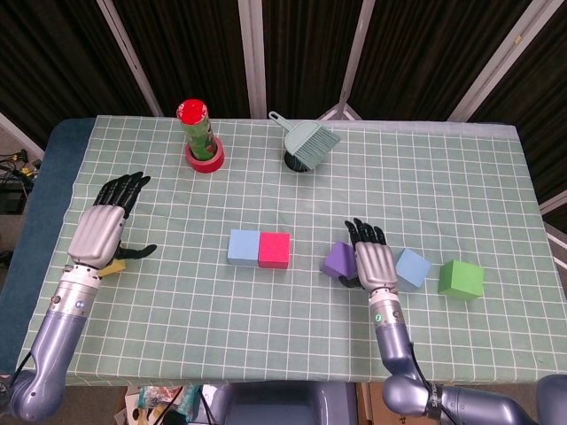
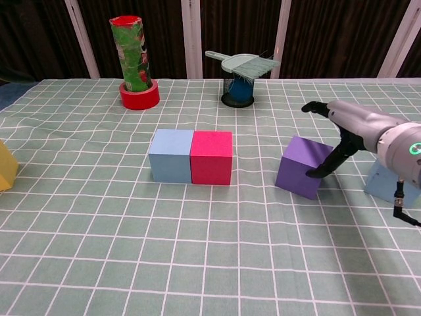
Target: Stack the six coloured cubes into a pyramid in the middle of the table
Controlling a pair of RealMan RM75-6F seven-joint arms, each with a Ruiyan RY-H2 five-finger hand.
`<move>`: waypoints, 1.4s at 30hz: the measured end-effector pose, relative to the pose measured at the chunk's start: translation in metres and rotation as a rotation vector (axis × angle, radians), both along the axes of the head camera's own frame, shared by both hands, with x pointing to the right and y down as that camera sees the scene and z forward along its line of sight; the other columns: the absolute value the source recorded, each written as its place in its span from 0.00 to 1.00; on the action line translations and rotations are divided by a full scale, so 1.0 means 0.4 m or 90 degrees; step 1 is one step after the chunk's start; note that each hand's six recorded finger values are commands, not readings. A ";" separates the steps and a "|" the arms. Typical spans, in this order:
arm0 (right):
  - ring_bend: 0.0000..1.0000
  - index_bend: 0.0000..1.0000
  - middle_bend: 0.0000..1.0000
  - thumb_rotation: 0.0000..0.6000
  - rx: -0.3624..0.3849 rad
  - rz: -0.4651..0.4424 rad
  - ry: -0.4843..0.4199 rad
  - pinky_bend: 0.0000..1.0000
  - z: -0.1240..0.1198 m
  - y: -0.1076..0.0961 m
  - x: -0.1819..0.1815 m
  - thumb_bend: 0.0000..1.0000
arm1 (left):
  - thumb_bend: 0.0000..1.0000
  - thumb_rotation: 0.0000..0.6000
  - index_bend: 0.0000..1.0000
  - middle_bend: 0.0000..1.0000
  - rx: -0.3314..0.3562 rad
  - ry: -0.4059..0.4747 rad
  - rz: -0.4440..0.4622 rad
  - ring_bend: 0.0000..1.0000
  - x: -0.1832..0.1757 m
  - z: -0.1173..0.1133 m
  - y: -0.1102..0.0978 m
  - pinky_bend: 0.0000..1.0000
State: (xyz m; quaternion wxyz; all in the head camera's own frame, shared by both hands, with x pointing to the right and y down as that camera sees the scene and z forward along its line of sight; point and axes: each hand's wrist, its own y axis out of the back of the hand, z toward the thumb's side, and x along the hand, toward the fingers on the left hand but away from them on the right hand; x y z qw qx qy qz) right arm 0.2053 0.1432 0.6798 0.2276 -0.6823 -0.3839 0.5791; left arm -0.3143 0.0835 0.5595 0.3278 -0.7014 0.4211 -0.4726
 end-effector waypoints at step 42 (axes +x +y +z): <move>0.25 0.00 0.40 1.00 -0.041 -0.015 -0.030 0.00 0.036 -0.053 0.052 0.19 | 0.04 1.00 0.00 0.04 -0.008 0.022 -0.015 0.00 -0.001 -0.004 -0.003 0.00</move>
